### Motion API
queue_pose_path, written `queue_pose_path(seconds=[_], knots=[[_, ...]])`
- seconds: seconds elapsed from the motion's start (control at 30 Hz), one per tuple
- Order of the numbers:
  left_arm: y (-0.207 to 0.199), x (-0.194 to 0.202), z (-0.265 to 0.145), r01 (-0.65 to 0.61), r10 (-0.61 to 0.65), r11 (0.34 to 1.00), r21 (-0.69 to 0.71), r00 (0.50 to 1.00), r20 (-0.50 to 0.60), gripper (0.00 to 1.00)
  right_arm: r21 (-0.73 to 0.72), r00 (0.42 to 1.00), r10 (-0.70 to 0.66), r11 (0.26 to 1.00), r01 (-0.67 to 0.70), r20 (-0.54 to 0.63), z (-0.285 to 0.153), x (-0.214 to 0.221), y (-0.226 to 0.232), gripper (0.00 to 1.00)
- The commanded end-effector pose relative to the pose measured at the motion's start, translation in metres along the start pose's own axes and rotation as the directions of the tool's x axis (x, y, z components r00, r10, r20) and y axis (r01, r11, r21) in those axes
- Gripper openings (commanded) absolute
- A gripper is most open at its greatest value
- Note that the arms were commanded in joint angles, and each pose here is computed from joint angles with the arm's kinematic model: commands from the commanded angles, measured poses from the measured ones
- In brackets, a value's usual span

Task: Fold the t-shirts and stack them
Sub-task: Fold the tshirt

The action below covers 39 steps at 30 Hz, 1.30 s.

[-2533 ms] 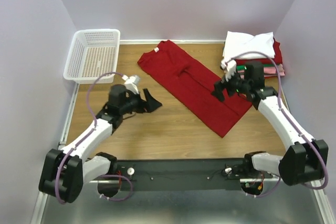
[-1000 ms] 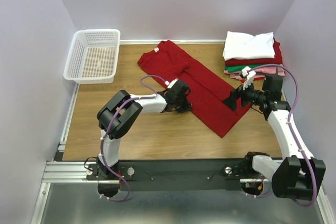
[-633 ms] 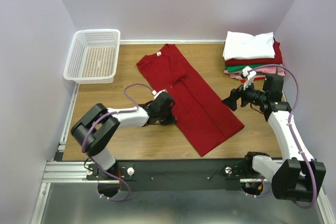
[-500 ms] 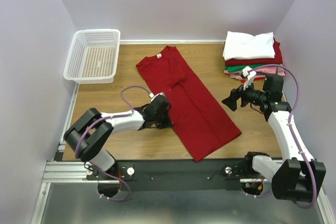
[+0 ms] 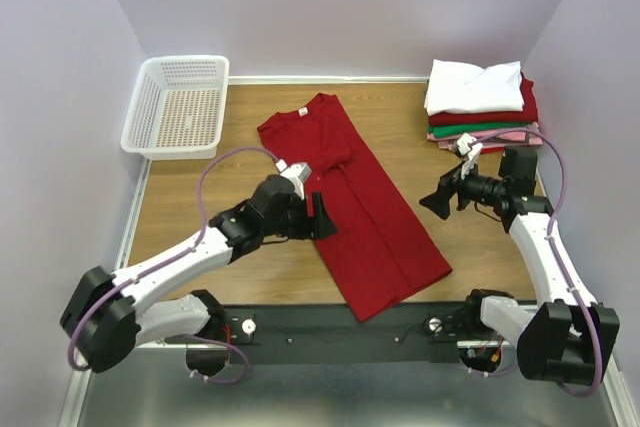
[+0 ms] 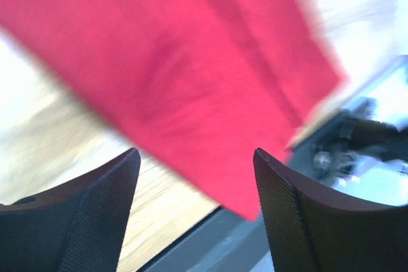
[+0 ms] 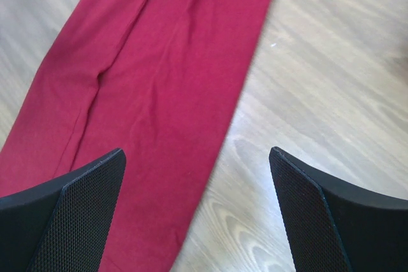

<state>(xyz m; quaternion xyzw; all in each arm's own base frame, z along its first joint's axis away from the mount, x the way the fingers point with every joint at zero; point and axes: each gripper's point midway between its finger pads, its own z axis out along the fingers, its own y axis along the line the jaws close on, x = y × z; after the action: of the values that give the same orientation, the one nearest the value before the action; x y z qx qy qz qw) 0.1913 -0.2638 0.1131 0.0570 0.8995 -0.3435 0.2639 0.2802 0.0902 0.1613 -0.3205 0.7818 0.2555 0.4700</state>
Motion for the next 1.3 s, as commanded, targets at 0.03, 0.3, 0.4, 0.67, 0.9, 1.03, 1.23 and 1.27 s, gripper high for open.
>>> queue_pose_path(seconds=[0.03, 0.3, 0.4, 0.67, 0.9, 1.03, 1.23, 1.27], knots=[[-0.057, -0.04, -0.041, -0.32, 0.29, 0.926, 0.199, 0.943, 0.162, 0.8, -0.134, 1.0, -0.015, 0.991, 0.013, -0.011, 0.004, 0.024, 0.024, 1.0], [-0.084, -0.008, -0.044, -0.557, 0.524, 0.776, 0.295, 0.831, 0.189, 0.81, -0.204, 0.993, -0.122, 0.971, 0.12, 0.006, -0.001, 0.027, 0.037, 1.0], [-0.095, 0.01, -0.043, -0.586, 0.546, 0.752, 0.3, 0.81, 0.213, 0.81, -0.187, 0.991, -0.13, 0.974, 0.125, -0.016, -0.001, 0.029, 0.032, 1.0], [-0.11, 0.1, -0.021, -0.652, 0.66, 0.706, 0.277, 0.747, 0.078, 0.8, -0.15, 0.99, -0.118, 0.983, 0.104, -0.082, 0.0, 0.033, 0.018, 1.0], [-0.099, 0.15, -0.004, -0.699, 0.723, 0.678, 0.226, 0.69, -0.038, 0.73, -0.105, 0.982, -0.122, 0.989, 0.108, -0.143, -0.004, 0.044, 0.012, 1.0], [-0.097, 0.17, 0.007, -0.731, 0.753, 0.655, 0.191, 0.654, -0.077, 0.68, -0.107, 0.984, -0.111, 0.99, 0.096, -0.143, -0.004, 0.045, 0.013, 1.0], [-0.087, 0.187, 0.03, -0.798, 0.799, 0.597, 0.083, 0.581, -0.156, 0.68, -0.121, 0.985, -0.092, 0.99, 0.074, -0.144, -0.002, 0.047, 0.014, 1.0], [-0.087, 0.191, 0.034, -0.807, 0.805, 0.586, 0.076, 0.568, -0.172, 0.68, -0.122, 0.985, -0.088, 0.99, 0.071, -0.147, -0.002, 0.047, 0.014, 1.0]])
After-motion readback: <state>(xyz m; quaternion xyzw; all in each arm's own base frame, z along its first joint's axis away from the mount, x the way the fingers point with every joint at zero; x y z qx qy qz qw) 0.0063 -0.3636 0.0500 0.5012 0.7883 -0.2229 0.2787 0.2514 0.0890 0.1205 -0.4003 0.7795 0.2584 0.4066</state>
